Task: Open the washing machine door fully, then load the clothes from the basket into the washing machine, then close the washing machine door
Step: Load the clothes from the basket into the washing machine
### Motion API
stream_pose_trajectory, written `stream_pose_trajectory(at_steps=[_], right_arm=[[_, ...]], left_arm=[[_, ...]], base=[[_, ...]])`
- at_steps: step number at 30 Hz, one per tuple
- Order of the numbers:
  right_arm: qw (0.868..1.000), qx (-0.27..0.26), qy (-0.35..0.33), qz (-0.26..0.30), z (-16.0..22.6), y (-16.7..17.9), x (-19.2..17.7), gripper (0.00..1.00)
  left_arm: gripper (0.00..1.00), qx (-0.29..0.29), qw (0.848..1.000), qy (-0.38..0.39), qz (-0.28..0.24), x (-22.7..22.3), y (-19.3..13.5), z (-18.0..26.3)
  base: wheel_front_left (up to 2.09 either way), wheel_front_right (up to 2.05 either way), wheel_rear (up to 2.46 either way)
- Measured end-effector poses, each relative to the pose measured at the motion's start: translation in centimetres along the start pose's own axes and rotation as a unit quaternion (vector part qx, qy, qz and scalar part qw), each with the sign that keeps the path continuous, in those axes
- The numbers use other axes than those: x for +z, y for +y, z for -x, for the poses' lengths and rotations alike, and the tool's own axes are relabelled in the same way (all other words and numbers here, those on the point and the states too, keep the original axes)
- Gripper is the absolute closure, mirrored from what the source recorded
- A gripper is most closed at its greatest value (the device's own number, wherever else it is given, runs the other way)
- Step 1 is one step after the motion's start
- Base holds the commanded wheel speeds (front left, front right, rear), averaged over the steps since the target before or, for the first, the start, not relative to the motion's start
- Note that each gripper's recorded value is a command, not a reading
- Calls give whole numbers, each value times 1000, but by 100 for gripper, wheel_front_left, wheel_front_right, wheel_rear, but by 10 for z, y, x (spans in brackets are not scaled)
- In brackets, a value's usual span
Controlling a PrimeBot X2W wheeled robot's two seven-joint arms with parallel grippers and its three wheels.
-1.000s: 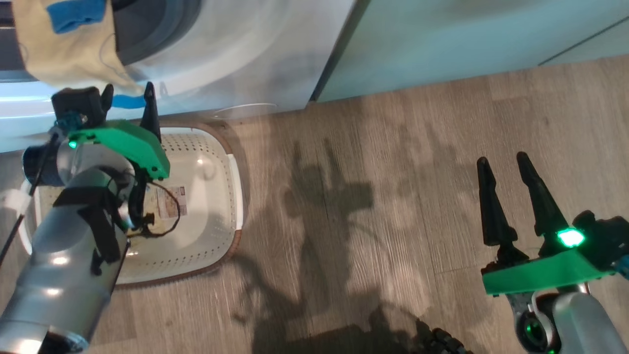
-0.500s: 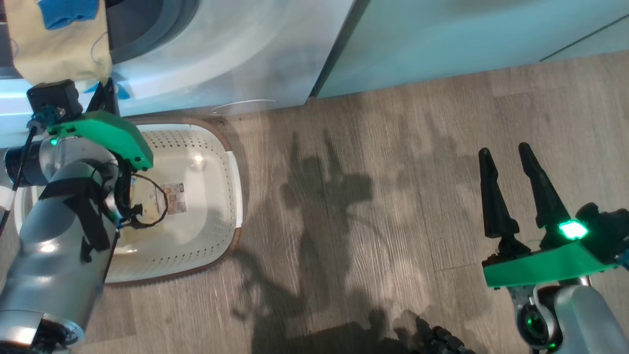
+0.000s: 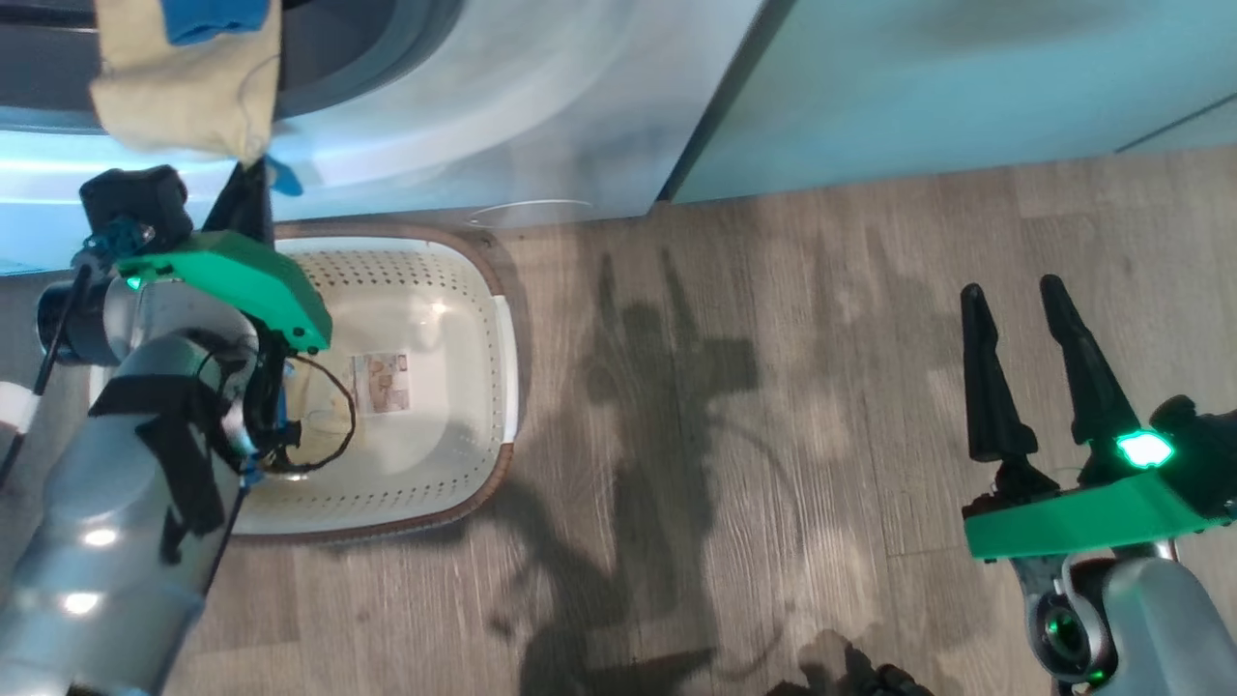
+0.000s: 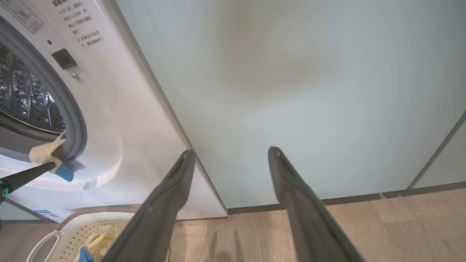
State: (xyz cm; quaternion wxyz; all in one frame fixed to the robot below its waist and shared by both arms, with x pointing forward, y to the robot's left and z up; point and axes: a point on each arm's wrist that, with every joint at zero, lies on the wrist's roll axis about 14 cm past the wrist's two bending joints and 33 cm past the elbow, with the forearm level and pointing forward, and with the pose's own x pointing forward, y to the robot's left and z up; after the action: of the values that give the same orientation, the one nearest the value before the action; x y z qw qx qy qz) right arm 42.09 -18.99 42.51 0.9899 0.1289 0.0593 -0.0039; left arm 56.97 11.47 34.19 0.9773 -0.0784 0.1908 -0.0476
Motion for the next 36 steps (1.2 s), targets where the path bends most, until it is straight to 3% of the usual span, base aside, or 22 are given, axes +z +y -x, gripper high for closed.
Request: stream_pose_trajectory(at_steps=[8, 14, 29, 36], right_arm=[[1000, 8, -5, 1, -2, 5, 3, 0], [1000, 5, -4, 3, 2, 4, 4, 0], [999, -40, 13, -6, 16, -22, -3, 0], [997, -65, 30, -11, 21, -35, -13, 0]], left_arm=[[100, -12, 998, -51, -32, 63, 2, 16], [100, -13, 997, -41, -60, 81, 7, 10], [100, -7, 996, 13, -89, 101, 17, -64], [100, 2, 992, -42, -122, 137, 17, -108]], base=[[0, 0, 0], [0, 0, 0], [0, 0, 0], [0, 0, 0]])
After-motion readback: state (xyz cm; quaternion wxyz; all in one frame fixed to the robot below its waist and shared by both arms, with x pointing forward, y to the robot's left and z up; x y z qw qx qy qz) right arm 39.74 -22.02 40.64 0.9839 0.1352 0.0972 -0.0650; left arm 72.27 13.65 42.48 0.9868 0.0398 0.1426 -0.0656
